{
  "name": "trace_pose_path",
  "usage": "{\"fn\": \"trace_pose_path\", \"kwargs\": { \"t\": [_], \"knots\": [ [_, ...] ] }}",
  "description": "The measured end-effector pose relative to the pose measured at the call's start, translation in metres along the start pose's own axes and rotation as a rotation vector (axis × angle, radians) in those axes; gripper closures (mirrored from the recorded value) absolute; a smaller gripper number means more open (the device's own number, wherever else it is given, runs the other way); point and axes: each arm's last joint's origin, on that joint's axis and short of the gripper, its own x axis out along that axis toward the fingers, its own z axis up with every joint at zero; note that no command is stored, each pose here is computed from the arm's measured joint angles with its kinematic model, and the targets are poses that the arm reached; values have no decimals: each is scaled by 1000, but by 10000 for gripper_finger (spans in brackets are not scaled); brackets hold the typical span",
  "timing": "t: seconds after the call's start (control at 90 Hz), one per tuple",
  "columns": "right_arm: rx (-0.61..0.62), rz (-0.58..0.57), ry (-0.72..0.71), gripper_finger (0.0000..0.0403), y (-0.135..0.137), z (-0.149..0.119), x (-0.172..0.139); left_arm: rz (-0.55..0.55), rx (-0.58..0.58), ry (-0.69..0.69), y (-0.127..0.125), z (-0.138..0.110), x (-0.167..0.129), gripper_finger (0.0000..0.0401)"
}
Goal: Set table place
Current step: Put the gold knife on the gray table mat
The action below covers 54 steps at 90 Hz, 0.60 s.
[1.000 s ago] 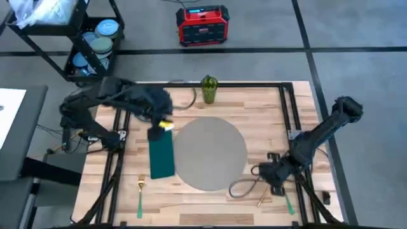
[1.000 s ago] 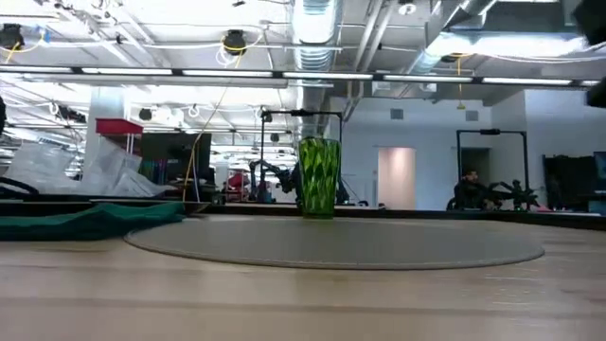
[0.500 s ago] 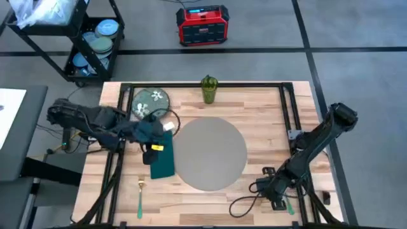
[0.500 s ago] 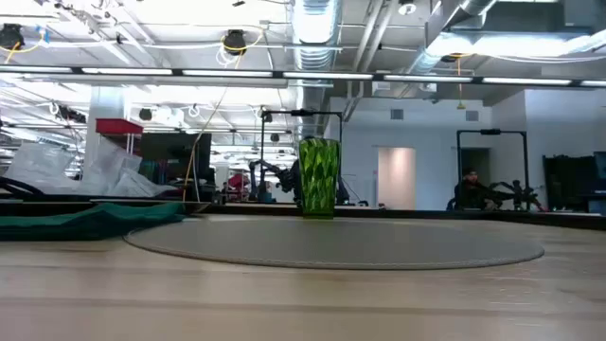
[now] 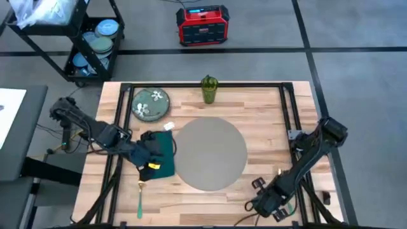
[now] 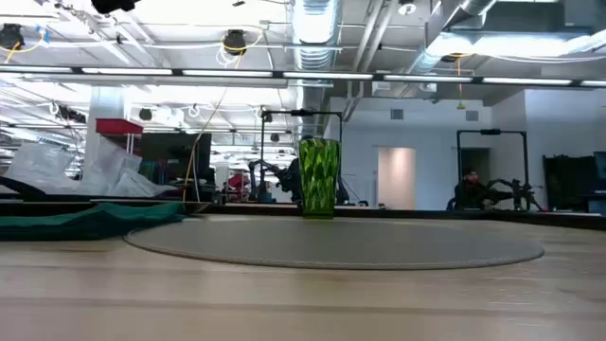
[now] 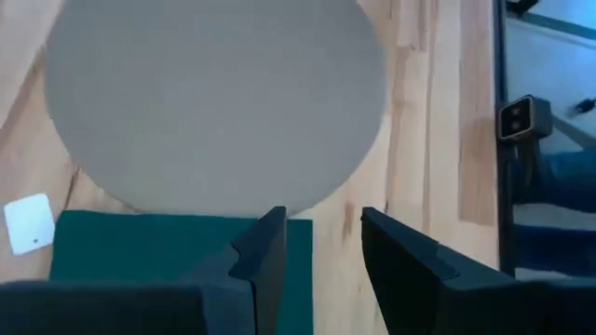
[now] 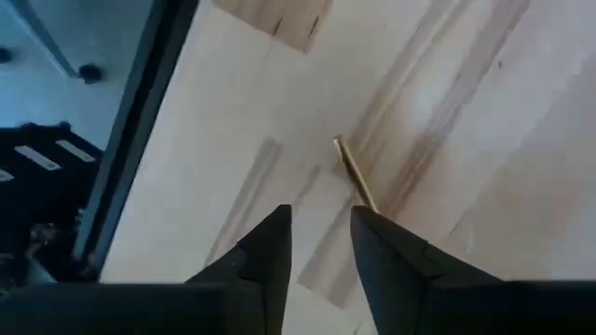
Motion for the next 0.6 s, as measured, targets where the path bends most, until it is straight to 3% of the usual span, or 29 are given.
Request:
{"fn": "trace_pose_path", "kwargs": {
  "t": [0.111, 0.356, 0.6],
  "knots": [
    [55, -22, 43, 272, -4, -1, 9, 22, -15, -30, -3, -2, -2, 278],
    [58, -86, 14, 221, -6, 0, 9, 35, -36, -42, -4, -4, -3, 278],
    [134, -120, 2, 233, -4, -1, 9, 76, -33, -54, -2, -5, -3, 278]
  ]
}}
